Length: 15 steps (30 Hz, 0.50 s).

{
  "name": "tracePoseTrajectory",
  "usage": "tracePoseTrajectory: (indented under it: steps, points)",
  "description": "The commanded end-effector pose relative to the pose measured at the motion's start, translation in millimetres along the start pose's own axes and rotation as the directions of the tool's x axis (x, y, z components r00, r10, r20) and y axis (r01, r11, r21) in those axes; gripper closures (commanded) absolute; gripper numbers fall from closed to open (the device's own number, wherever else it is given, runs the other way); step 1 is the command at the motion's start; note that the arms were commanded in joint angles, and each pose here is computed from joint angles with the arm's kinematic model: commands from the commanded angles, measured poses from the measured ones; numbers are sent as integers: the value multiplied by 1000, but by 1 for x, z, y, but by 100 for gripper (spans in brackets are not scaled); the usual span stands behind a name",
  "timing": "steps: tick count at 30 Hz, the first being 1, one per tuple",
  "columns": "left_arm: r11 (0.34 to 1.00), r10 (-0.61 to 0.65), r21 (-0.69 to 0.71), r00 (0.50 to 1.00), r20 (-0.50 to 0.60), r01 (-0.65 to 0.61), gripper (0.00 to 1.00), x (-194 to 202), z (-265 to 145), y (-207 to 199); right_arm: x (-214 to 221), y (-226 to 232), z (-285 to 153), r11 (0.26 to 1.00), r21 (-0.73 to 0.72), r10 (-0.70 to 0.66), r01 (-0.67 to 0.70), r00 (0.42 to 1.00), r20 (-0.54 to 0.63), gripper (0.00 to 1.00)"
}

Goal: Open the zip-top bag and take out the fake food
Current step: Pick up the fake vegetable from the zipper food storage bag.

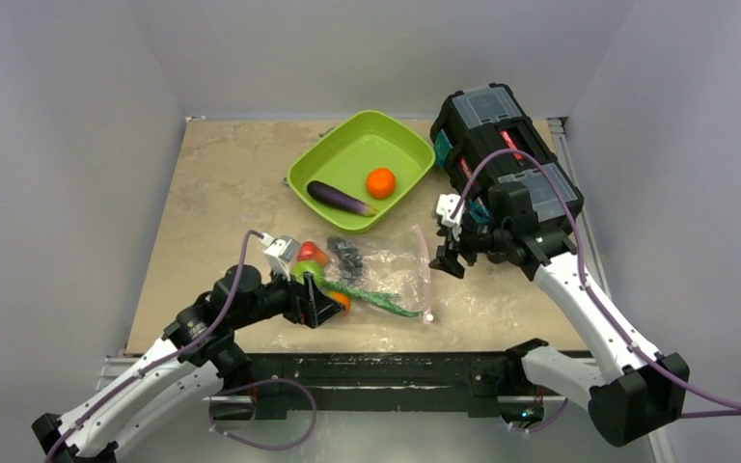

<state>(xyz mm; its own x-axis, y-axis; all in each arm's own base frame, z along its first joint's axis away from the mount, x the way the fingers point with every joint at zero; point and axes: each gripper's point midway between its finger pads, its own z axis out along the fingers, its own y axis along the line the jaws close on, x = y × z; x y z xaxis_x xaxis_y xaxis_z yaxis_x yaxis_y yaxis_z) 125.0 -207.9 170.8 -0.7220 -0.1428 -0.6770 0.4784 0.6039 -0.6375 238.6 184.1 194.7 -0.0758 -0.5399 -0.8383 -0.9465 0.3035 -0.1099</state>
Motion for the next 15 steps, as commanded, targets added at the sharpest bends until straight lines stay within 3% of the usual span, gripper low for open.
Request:
tracePoseTrajectory:
  steps: [1,15]
  points:
    - [999,48,-11,997,56,-47,8,-14,6,-2,17,16,-7,999,-22,-41,40,999,-32,31]
    - [994,79,-78,997,21,-77,9,-1,16,19,76,14,6,963,-52,-269,264,950,-157,37]
